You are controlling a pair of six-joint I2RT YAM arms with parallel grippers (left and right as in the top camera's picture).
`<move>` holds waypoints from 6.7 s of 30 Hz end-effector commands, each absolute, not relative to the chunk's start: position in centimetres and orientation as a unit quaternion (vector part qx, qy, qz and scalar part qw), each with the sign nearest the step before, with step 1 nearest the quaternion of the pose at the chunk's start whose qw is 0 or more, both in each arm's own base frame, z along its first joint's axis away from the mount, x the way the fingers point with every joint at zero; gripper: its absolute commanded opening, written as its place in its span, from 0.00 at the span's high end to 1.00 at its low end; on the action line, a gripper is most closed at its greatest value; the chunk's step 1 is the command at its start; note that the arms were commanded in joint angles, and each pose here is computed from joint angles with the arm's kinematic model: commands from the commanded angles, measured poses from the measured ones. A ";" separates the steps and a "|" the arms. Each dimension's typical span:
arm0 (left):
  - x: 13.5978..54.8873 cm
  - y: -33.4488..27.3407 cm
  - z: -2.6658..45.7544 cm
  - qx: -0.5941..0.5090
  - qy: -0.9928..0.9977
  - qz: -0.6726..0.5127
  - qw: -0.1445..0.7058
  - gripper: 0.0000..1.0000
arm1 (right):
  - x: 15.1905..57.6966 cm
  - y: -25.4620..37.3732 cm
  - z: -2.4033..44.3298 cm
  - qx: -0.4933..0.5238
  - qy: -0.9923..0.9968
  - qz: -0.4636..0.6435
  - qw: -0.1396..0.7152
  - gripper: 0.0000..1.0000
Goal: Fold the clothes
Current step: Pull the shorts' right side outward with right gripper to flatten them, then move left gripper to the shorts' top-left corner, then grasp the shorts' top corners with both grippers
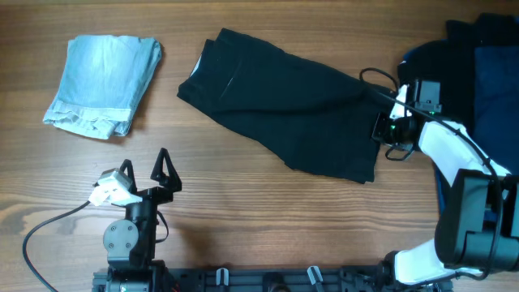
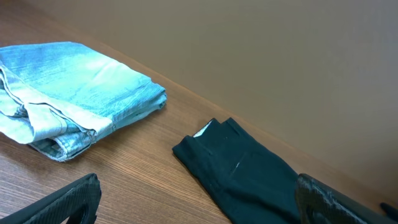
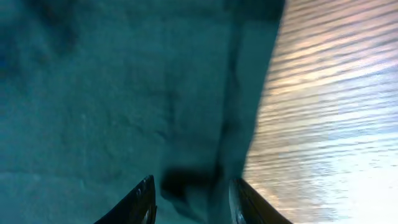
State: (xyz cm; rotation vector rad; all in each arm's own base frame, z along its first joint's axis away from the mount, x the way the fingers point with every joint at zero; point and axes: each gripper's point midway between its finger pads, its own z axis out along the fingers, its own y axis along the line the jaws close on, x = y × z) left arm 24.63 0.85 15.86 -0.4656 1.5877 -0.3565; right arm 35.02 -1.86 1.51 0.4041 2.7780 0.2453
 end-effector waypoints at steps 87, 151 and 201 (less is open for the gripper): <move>24.6 1.0 15.9 -0.210 0.699 -0.155 0.666 0.00 | 40.2 1.8 18.5 0.029 0.933 0.050 0.355 0.52; 61.5 -11.5 7.9 0.034 0.878 -0.136 0.457 0.01 | 52.5 -4.1 9.1 0.052 0.952 0.041 0.298 0.20; 61.4 -11.9 7.0 0.040 0.880 -0.150 0.449 0.30 | 51.9 -4.0 8.4 0.057 0.957 0.043 0.281 0.25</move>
